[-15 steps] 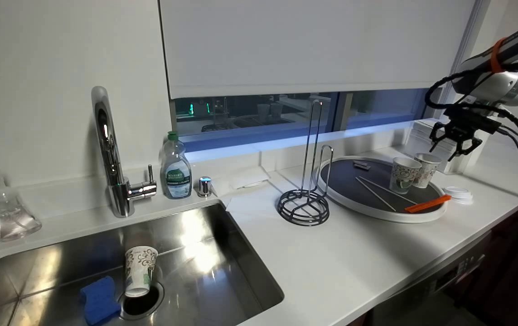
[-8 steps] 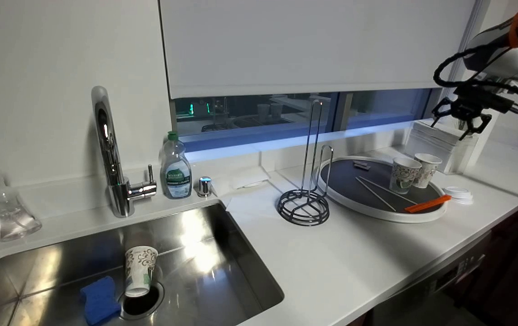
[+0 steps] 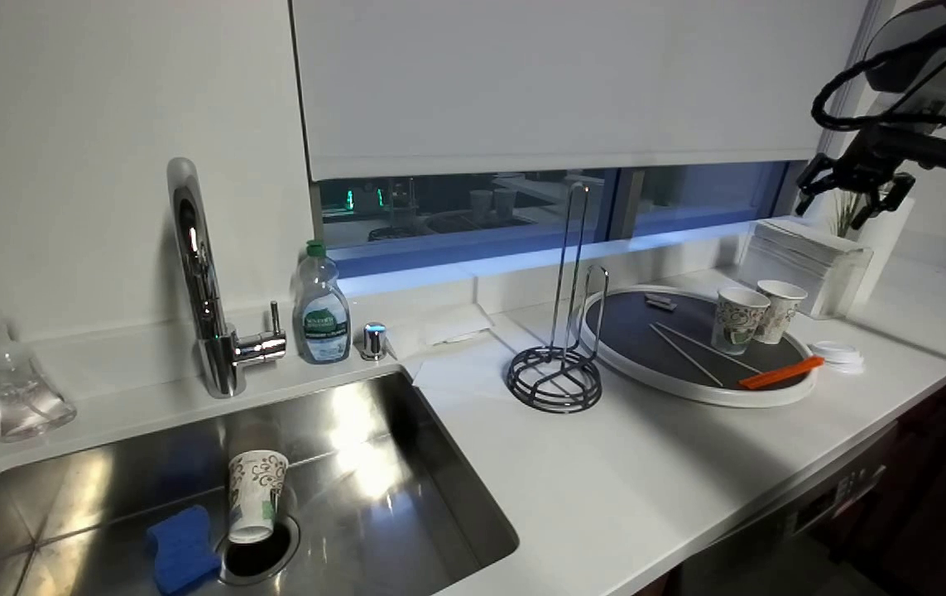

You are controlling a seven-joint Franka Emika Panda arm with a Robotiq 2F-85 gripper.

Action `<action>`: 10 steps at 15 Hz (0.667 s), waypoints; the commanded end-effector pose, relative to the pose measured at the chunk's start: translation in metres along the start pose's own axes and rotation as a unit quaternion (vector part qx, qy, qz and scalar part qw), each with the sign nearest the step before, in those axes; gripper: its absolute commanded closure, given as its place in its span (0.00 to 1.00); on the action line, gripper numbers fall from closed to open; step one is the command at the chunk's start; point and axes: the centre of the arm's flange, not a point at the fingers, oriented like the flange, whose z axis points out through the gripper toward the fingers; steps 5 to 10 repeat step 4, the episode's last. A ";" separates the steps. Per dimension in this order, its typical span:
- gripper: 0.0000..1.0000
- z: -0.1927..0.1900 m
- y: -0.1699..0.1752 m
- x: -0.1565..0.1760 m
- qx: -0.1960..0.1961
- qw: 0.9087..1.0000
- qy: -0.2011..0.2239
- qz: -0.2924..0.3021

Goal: Remove the paper cup from the other paper cup and put it on the tray

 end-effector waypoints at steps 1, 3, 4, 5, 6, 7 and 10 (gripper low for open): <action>0.00 -0.010 -0.006 -0.026 -0.012 0.995 -0.007 -0.100; 0.00 -0.007 -0.008 -0.009 -0.007 0.997 -0.001 -0.071; 0.00 -0.009 -0.009 -0.010 -0.007 0.997 -0.001 -0.081; 0.00 -0.009 -0.009 -0.010 -0.007 0.997 -0.001 -0.081; 0.00 -0.009 -0.009 -0.010 -0.007 0.997 -0.001 -0.081; 0.00 -0.009 -0.009 -0.010 -0.007 0.997 -0.001 -0.081; 0.00 -0.009 -0.009 -0.010 -0.007 0.997 -0.001 -0.081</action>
